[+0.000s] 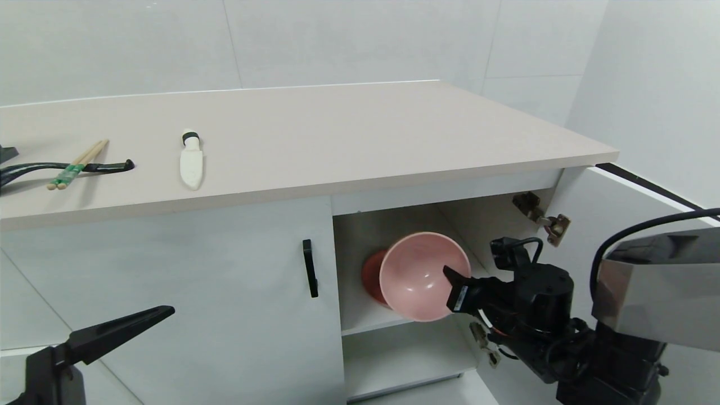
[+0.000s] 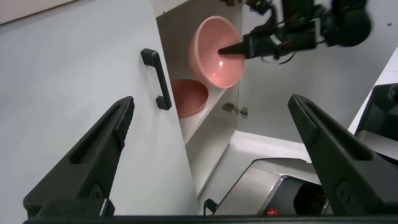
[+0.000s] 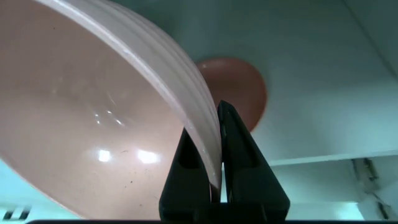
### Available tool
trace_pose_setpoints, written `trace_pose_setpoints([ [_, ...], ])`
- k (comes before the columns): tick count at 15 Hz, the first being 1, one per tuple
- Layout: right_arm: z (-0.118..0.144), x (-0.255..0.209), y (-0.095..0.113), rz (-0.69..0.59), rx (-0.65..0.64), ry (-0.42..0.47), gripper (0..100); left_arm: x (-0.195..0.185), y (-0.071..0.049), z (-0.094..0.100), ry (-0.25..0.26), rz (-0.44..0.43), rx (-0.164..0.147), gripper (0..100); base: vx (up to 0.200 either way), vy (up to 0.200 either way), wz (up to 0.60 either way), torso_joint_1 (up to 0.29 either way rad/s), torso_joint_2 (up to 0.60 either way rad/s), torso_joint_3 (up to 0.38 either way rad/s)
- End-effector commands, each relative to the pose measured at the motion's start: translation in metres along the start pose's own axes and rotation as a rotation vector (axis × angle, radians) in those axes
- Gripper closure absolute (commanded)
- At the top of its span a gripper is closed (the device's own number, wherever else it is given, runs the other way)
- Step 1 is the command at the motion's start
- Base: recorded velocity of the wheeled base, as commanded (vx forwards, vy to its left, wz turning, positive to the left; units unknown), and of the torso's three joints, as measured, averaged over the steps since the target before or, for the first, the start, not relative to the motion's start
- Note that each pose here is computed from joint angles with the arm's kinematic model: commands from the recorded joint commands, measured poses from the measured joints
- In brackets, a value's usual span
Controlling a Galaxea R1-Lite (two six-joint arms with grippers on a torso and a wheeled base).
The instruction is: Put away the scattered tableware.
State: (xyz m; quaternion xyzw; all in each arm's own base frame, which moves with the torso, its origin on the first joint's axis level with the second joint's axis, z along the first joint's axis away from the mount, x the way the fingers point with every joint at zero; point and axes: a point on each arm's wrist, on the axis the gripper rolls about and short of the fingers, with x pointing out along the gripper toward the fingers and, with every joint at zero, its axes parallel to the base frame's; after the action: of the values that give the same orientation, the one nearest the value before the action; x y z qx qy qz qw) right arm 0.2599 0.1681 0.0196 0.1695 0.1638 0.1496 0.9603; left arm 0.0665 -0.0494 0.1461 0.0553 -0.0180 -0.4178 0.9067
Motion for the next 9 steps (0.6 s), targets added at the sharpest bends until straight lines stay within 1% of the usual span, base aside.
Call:
trace_pose_setpoints([
  [1,-0.020,0.028,-0.006,-0.021,-0.007,0.019,100,0.000,0.000,-0.001,0.008,0.000,-0.001,0,0.000,0.000,0.00,0.000,0.00,0.000],
  [4,-0.017,0.041,-0.005,-0.006,-0.001,-0.014,100,0.000,0.000,-0.002,0.017,-0.004,-0.001,0,0.000,0.000,0.00,0.000,0.00,0.000],
  [6,-0.014,0.049,-0.014,0.007,-0.031,-0.018,100,0.000,0.000,-0.002,0.017,-0.004,0.001,0,0.000,0.000,0.00,0.000,0.00,0.000],
  [7,-0.016,0.054,-0.026,0.002,-0.068,-0.002,100,0.000,0.000,-0.002,0.014,-0.004,0.003,0,0.000,0.000,0.00,0.000,0.00,0.000],
  [9,-0.015,0.063,-0.036,0.001,-0.078,-0.005,100,0.000,0.000,-0.001,0.011,-0.004,0.006,0,0.000,0.000,0.00,0.000,0.00,0.000],
])
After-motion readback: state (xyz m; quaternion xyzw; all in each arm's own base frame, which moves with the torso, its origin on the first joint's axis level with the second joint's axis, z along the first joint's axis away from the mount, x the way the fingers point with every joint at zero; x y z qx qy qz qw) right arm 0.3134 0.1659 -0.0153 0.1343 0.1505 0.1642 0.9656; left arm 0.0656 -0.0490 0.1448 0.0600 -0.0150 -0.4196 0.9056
